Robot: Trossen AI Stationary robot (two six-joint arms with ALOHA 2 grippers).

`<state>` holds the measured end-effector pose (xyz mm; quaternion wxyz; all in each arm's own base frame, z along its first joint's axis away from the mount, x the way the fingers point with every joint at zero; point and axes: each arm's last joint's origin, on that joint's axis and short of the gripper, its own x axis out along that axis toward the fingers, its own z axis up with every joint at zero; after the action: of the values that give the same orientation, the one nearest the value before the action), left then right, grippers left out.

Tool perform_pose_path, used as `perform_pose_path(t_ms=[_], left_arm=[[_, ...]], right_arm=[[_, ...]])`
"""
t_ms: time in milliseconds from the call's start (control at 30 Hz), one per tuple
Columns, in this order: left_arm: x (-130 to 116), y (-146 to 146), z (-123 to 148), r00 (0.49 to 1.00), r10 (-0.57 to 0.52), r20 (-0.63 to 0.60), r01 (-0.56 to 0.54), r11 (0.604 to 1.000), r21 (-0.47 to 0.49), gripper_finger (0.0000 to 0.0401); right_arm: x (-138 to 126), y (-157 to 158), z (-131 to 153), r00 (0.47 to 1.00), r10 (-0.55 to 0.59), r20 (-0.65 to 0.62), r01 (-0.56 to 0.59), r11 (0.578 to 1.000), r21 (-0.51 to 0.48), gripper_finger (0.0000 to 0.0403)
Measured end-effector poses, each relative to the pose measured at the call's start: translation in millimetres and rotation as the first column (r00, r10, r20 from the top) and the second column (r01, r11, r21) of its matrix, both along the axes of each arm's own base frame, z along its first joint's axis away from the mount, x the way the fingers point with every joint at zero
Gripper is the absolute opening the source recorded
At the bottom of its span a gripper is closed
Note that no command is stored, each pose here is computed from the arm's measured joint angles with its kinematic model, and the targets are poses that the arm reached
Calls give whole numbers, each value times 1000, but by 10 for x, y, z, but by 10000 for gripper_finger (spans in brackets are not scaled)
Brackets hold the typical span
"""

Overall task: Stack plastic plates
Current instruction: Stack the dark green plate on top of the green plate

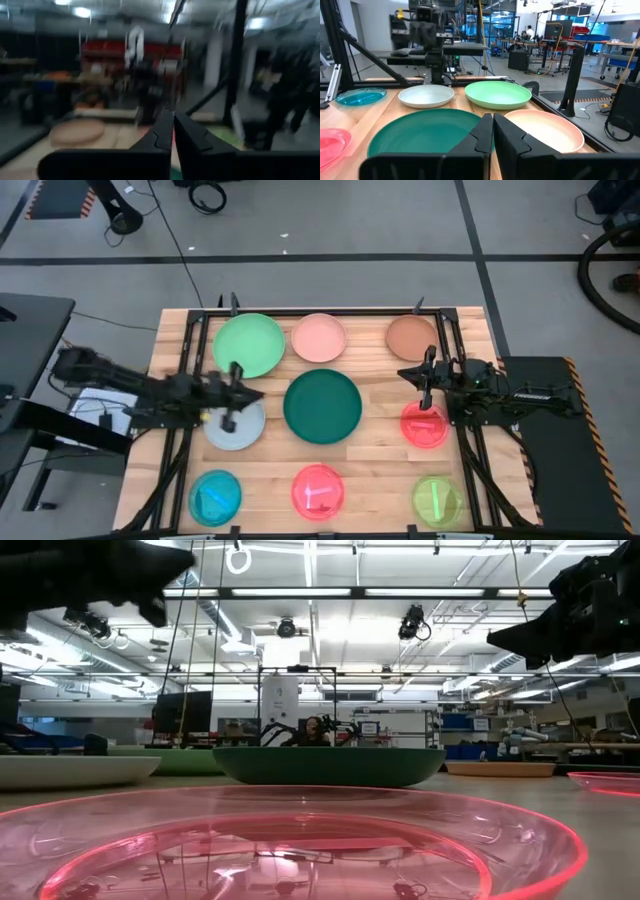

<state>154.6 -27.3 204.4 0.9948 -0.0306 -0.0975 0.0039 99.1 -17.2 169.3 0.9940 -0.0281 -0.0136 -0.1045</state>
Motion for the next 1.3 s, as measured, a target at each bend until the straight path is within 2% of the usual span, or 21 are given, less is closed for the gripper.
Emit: perform_pose_path(t_ms=[133, 267, 400, 633, 833, 1000, 1133, 1300], left_arm=[[451, -150, 51, 990, 35, -133, -32, 999, 30, 71], [848, -338, 0, 950, 17, -312, 8, 997, 77, 118], [1112, -609, -79, 896, -38, -442, 77, 995, 70, 152], [1417, -1003, -338, 847, -105, -521, 151, 987, 47, 160], [1748, -1051, -570, 818, -32, -574, 89, 993, 71, 160], [1985, -976, -716, 749, 28, -662, 38, 996, 85, 160], [2058, -884, -762, 709, 57, -703, -9, 997, 72, 160], [2035, -824, -827, 658, 84, -748, -12, 995, 101, 160]], right_arm=[[0, 0, 1, 1000, 0, 1, 0, 1000, 0, 24], [0, 0, 1, 1000, 0, 1, 0, 1000, 0, 24], [0, 0, 0, 1000, 0, 1, 0, 1000, 0, 24], [0, 0, 0, 1000, 0, 0, 0, 1000, 0, 24], [0, 0, 0, 1000, 0, 0, 0, 1000, 0, 24], [0, 0, 0, 1000, 0, 0, 0, 1000, 0, 24], [0, 0, 0, 1000, 0, 0, 0, 1000, 0, 24], [0, 0, 0, 1000, 0, 0, 0, 1000, 0, 24]])
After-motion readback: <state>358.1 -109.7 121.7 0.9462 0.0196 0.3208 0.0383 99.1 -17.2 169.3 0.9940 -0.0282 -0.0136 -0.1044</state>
